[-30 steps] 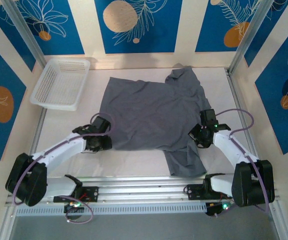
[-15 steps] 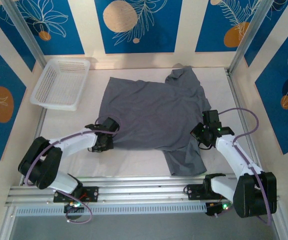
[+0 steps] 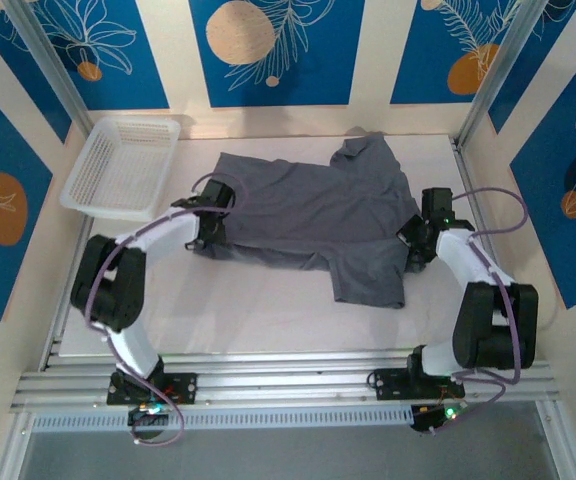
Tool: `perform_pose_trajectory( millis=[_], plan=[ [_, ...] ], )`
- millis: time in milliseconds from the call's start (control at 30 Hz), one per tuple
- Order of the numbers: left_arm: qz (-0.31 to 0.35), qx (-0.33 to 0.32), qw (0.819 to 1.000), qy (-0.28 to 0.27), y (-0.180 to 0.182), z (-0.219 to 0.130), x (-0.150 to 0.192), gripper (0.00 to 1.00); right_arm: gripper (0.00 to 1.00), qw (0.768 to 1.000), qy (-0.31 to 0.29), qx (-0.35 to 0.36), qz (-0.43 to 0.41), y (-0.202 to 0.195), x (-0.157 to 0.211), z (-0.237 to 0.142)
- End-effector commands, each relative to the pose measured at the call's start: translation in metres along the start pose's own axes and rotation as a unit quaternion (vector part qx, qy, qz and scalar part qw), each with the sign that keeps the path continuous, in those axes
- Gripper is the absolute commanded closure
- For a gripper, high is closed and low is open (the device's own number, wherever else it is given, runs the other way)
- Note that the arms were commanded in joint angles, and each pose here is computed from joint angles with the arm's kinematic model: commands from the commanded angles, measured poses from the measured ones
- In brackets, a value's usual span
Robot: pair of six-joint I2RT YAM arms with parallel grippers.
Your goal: Fold the inside-out t-shirt
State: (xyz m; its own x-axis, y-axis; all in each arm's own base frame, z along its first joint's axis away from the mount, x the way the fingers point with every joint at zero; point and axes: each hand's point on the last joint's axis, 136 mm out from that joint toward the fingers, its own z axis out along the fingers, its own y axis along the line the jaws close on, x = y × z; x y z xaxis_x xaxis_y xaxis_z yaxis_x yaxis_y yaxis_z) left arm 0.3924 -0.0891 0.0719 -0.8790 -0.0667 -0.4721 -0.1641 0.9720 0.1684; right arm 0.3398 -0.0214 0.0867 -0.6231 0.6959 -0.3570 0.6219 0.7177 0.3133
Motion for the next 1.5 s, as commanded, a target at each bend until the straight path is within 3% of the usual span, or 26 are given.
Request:
perform_pose_trajectory(
  millis=[0,133,367,633,800,1000,1100,1167,1300,1467],
  plan=[
    [0.021,0.015,1.0,-0.015,-0.001,0.005,-0.029,0.72,1.0,0.999,-0.003,-0.027,-0.032,0.018,-0.009,-0.005],
    [0.025,0.006,1.0,-0.016,0.01,-0.002,-0.033,0.67,1.0,0.998,-0.008,-0.033,-0.049,0.024,-0.006,-0.011],
    [0.025,0.09,0.996,0.009,-0.019,-0.014,0.001,0.63,1.0,0.997,-0.007,-0.04,-0.071,0.033,0.002,-0.016],
    [0.067,0.036,0.997,-0.013,-0.024,0.015,-0.015,0.61,1.0,0.996,-0.002,-0.042,-0.075,0.04,0.005,-0.015],
    [0.089,-0.024,0.996,-0.004,-0.012,0.03,-0.021,0.75,1.0,0.997,-0.008,-0.037,-0.074,0.038,0.002,-0.018],
    [0.061,-0.007,0.998,-0.022,0.0,0.013,-0.033,0.91,1.0,0.998,-0.019,-0.018,-0.052,0.025,-0.008,-0.018],
    [0.015,0.041,0.999,-0.029,0.013,0.002,-0.044,0.96,1.0,0.999,-0.032,-0.016,0.014,-0.003,-0.032,-0.018],
    [-0.03,0.113,0.993,-0.027,0.014,-0.001,-0.051,1.0,1.0,0.999,-0.03,-0.014,0.029,-0.014,-0.04,-0.016],
    [-0.077,0.29,0.954,-0.014,-0.014,-0.011,-0.064,1.0,1.0,1.0,0.005,-0.022,0.017,-0.005,-0.025,-0.005],
    [-0.087,0.369,0.925,-0.02,-0.029,-0.037,-0.068,1.0,1.0,0.999,0.009,-0.033,0.022,0.0,-0.017,-0.005]
  ],
)
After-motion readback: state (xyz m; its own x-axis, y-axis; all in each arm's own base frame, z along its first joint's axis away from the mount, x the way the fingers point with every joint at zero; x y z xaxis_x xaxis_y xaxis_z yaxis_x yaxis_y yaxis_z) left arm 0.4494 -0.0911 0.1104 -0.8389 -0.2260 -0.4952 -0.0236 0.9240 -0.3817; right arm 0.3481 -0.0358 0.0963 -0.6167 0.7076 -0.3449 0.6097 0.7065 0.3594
